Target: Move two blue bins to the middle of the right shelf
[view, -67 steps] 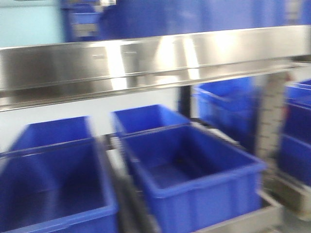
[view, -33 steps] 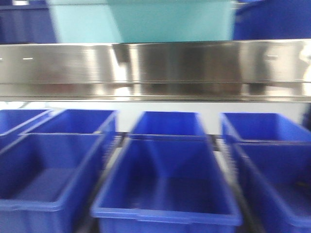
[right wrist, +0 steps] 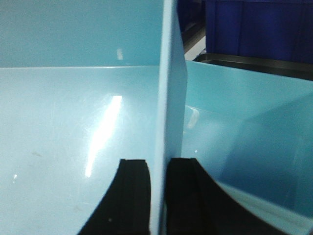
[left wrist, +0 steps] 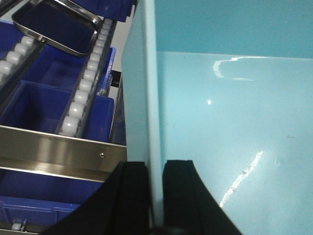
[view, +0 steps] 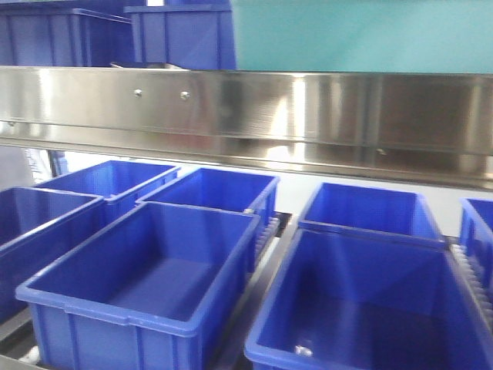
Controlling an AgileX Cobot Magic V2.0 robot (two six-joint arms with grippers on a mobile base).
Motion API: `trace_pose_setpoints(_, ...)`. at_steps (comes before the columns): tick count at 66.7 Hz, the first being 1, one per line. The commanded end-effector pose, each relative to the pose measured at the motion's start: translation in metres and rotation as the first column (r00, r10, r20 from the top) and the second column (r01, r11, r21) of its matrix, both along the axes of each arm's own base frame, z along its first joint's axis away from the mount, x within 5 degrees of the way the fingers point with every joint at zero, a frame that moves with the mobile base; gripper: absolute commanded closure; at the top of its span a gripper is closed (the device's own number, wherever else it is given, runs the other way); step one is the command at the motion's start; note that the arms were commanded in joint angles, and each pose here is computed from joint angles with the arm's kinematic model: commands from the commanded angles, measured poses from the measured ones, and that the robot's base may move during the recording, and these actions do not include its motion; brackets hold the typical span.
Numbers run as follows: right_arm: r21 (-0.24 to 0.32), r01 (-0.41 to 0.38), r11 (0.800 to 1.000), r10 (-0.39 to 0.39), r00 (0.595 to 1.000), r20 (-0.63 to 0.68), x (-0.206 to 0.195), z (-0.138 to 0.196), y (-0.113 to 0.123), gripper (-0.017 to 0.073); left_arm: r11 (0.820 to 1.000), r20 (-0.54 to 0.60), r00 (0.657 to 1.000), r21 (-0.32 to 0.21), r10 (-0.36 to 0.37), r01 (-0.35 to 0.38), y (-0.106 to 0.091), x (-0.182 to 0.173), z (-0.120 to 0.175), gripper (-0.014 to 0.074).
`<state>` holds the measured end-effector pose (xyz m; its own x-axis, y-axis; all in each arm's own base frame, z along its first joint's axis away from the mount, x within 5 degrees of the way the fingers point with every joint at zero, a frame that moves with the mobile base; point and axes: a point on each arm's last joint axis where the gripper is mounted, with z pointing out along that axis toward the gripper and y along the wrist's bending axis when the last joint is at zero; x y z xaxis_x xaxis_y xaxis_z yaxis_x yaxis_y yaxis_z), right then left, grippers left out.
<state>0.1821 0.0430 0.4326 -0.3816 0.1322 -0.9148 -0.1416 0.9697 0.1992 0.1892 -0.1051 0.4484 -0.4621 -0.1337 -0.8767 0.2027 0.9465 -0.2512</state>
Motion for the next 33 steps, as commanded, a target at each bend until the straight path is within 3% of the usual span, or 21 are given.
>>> trace_pose_setpoints(1,-0.043,0.035,0.998,-0.032,0.997,0.066,-0.003,0.0099,-0.0071,0.0725,0.998,0.054,0.998,0.054,0.039,-0.042,0.0105,-0.002,0.0077,0.0704)
trace_pose_setpoints(33,-0.043,0.035,0.998,-0.032,0.997,0.066,-0.003,0.0099,-0.0071,0.0725,0.998,0.054,0.998,0.054,0.039,-0.042,0.0105,-0.002,0.0077,0.0704)
